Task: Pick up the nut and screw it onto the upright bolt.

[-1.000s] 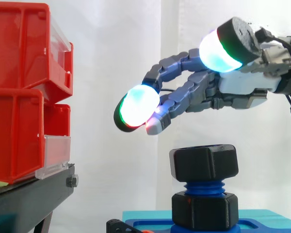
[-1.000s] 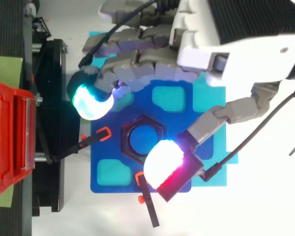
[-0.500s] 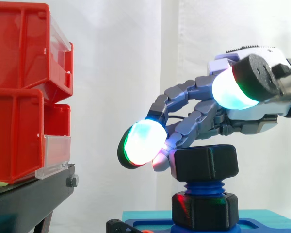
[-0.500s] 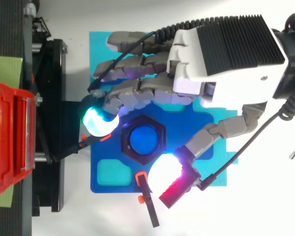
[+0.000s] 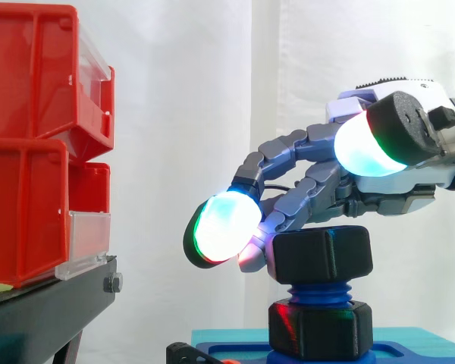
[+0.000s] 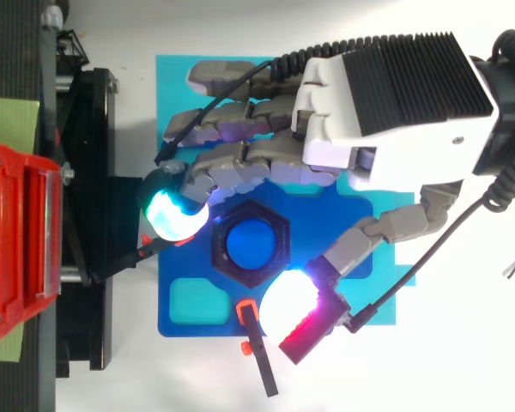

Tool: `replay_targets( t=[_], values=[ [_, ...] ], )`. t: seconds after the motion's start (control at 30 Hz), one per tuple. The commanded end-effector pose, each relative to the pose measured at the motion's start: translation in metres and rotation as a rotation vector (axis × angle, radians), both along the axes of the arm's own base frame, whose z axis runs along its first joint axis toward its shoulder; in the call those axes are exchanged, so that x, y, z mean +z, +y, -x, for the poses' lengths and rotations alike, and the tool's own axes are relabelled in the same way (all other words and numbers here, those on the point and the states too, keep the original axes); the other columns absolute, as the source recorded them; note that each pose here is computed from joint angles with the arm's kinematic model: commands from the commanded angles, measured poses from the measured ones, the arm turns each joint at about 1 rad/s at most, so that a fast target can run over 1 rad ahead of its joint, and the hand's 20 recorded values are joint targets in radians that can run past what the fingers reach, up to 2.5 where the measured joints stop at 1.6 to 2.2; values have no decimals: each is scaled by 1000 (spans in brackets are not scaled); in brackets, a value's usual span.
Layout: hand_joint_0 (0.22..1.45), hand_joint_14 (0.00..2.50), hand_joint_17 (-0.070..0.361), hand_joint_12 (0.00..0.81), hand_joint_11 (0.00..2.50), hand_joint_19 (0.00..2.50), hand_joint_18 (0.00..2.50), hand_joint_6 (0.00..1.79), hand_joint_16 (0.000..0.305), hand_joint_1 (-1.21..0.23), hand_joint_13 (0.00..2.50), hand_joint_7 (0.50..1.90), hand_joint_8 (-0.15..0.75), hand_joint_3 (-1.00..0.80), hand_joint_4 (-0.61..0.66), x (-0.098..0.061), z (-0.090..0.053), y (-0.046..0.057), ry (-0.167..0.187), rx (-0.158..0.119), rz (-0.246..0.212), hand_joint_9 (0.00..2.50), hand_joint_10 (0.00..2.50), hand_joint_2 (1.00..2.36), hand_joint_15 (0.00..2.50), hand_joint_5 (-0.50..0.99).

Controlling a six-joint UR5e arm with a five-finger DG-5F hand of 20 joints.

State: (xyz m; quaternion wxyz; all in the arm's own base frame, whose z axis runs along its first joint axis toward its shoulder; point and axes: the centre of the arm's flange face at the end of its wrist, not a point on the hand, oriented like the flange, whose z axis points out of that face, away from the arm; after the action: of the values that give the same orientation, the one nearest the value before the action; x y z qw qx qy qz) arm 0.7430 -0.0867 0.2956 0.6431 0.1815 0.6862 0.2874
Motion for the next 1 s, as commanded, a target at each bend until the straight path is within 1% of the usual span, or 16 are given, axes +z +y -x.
replay_targets(
  t=[0.0,0.03,0.17,0.2,0.23,0.43,0.5,0.6,0.7,0.73,0.77,0.8,0.9,0.97],
  values=[
    [442,0,114,368,0,0,0,502,51,-487,247,681,265,-500,162,0,0,0,0,1,1,625,0,1000,0,-171],
    [442,0,114,367,0,0,0,502,51,-486,262,697,267,-500,169,0,0,1,0,2,1,638,0,1000,0,-165],
    [446,0,112,370,0,0,0,502,50,-489,326,763,275,-500,194,0,0,0,-1,1,3,701,0,1000,0,-142],
    [450,0,111,370,0,0,13,503,49,-489,355,793,277,-500,205,-1,0,1,1,2,2,724,1,1000,0,-135],
    [454,0,110,365,17,0,23,503,49,-490,381,827,280,-500,214,-1,1,0,3,1,2,766,0,1000,0,-125],
    [473,0,102,357,66,34,131,504,46,-498,483,952,283,-500,247,-1,1,1,7,2,3,880,2,1000,0,-88],
    [475,0,101,356,72,38,162,504,45,-500,519,967,282,-500,251,-1,1,-2,9,-2,3,915,0,1000,13,-78],
    [483,0,99,347,95,64,226,504,44,-500,572,999,287,-500,250,-1,1,-2,9,-2,3,991,3,1000,23,-55],
    [487,1,97,345,96,79,268,504,43,-498,624,1034,288,-500,250,-1,2,-7,7,-7,2,1045,3,1000,39,-38],
    [492,0,97,341,111,84,294,505,43,-500,638,1059,287,-500,241,-1,2,-8,7,-1,2,1097,3,1000,40,-27],
    [492,1,95,340,106,84,336,504,42,-500,646,1058,289,-500,237,-1,3,-10,7,2,3,1097,4,1000,42,-25],
    [496,1,95,338,124,100,353,505,42,-504,668,1070,285,-500,229,-1,3,-9,10,5,3,1140,4,1000,49,-16],
    [503,2,93,329,124,110,388,504,42,-507,706,1118,282,-500,206,-2,5,-14,16,7,3,1206,4,1000,55,5],
    [506,1,91,318,123,116,435,505,41,-509,758,1140,266,-500,227,-2,5,-18,17,6,6,1318,5,1000,54,27]
  ],
)
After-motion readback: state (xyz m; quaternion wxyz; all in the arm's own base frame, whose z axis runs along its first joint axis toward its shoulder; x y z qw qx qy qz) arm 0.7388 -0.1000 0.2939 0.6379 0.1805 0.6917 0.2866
